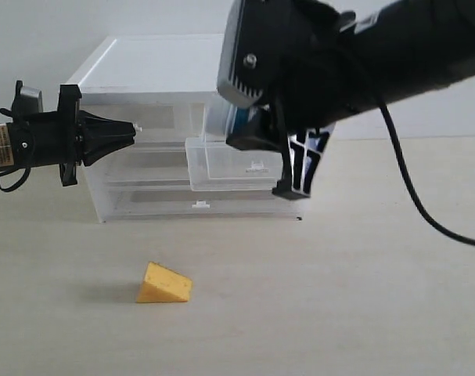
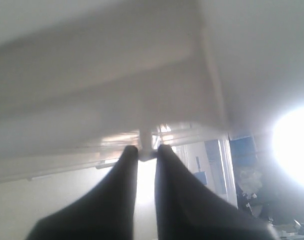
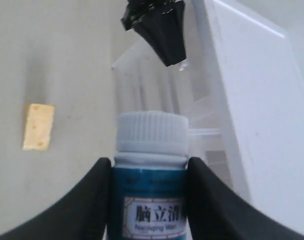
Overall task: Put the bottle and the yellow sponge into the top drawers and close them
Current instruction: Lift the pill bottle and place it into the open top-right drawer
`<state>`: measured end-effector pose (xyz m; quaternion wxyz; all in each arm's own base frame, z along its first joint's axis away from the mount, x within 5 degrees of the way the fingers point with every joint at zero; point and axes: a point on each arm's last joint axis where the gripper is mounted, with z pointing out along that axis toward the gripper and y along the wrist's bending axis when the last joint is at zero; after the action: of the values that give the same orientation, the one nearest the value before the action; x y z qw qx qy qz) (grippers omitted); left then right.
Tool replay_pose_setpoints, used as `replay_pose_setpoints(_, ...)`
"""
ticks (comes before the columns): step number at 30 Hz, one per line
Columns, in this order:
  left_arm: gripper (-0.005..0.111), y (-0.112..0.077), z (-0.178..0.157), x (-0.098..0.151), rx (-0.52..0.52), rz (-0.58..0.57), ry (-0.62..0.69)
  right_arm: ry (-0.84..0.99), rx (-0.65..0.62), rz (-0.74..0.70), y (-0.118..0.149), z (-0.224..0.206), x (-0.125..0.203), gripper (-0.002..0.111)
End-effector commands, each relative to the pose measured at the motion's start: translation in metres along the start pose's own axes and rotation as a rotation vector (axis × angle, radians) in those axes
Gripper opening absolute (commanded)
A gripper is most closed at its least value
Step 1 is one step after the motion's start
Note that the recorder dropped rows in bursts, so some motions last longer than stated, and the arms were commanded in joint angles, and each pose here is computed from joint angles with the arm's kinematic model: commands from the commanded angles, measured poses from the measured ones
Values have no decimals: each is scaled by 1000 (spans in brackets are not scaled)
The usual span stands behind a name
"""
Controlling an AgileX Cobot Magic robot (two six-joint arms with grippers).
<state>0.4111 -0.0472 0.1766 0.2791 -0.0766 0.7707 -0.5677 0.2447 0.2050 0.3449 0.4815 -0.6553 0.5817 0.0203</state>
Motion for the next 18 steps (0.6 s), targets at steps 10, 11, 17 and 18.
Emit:
replay_pose_setpoints(10,4,6,3,0,-64,20,3,276,48,-204,-34,78,26,0)
replay_pose_setpoints(11,4,6,3,0,-64,20,3,274,52,-206,-34,79,26,0)
replay_pose_setpoints(17,4,6,3,0,-68,20,1,239,102,-187,-38,83,24,0)
replay_pose_setpoints(18,4,6,3,0,-68,20,1,242,101,-142,-38,83,24,0)
